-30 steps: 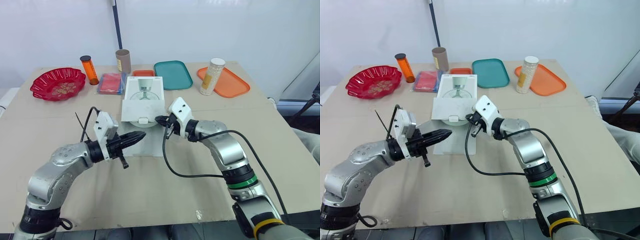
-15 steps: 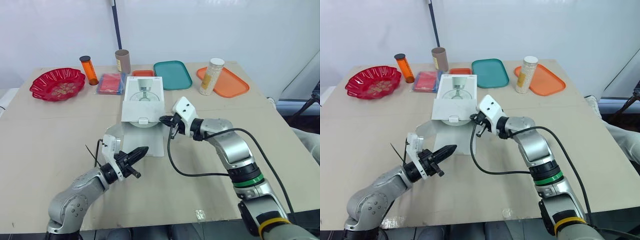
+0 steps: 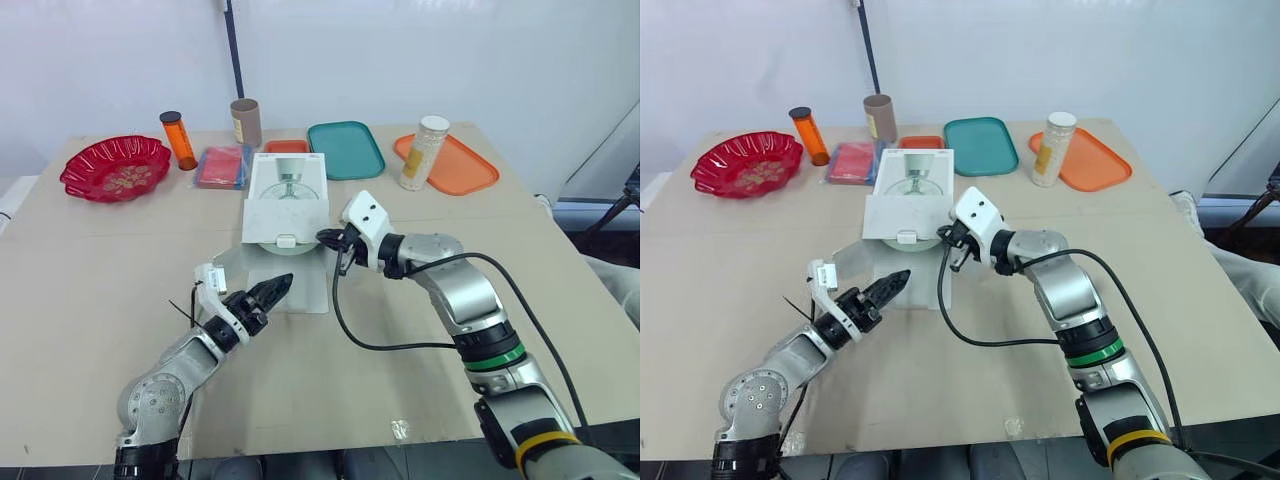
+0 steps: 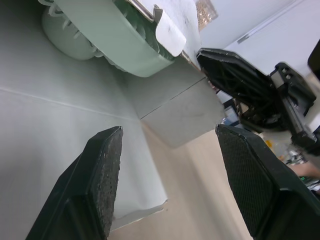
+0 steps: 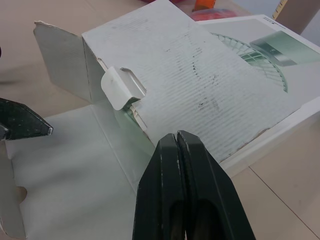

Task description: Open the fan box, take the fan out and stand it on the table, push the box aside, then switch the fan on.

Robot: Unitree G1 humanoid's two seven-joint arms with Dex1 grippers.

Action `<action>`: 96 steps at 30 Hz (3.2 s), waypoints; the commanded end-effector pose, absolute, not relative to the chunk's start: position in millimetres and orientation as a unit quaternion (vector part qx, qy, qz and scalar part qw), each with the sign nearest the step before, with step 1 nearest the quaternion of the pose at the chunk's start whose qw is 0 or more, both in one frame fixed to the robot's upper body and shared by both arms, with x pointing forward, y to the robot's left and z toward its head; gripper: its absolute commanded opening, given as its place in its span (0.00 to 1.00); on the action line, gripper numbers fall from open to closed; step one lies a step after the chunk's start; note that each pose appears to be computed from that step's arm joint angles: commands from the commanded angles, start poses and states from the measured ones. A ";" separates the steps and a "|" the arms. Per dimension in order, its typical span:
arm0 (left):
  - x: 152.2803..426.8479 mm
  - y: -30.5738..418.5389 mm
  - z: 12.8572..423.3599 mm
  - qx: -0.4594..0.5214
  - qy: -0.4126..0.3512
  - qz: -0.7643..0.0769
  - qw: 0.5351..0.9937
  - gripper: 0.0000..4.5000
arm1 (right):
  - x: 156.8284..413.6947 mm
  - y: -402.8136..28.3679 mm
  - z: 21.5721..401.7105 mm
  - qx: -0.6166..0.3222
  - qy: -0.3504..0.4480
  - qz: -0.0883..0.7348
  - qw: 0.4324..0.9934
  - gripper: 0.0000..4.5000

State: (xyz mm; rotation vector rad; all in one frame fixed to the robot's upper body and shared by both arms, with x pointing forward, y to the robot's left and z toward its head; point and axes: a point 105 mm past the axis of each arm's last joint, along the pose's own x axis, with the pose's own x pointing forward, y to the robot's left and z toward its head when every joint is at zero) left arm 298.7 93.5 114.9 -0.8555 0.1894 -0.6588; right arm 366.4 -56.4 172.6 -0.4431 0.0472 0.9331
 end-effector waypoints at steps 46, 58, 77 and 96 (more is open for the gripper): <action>345.8 68.4 121.6 -0.523 0.072 -0.261 0.808 0.53 | 365.0 -64.0 192.0 -0.219 -0.007 0.418 0.882 0.00; 345.1 67.9 122.0 -0.536 0.074 -0.266 0.798 0.25 | 364.6 -64.5 190.6 -0.218 -0.006 0.418 0.882 0.00; 345.0 69.0 110.8 -0.522 0.096 -0.263 0.806 0.60 | 374.1 -54.1 203.4 -0.212 -0.023 0.419 0.883 0.00; 352.1 75.6 112.8 -0.554 0.076 -0.240 0.793 0.60 | 374.3 -54.1 198.6 -0.215 -0.017 0.420 0.882 0.00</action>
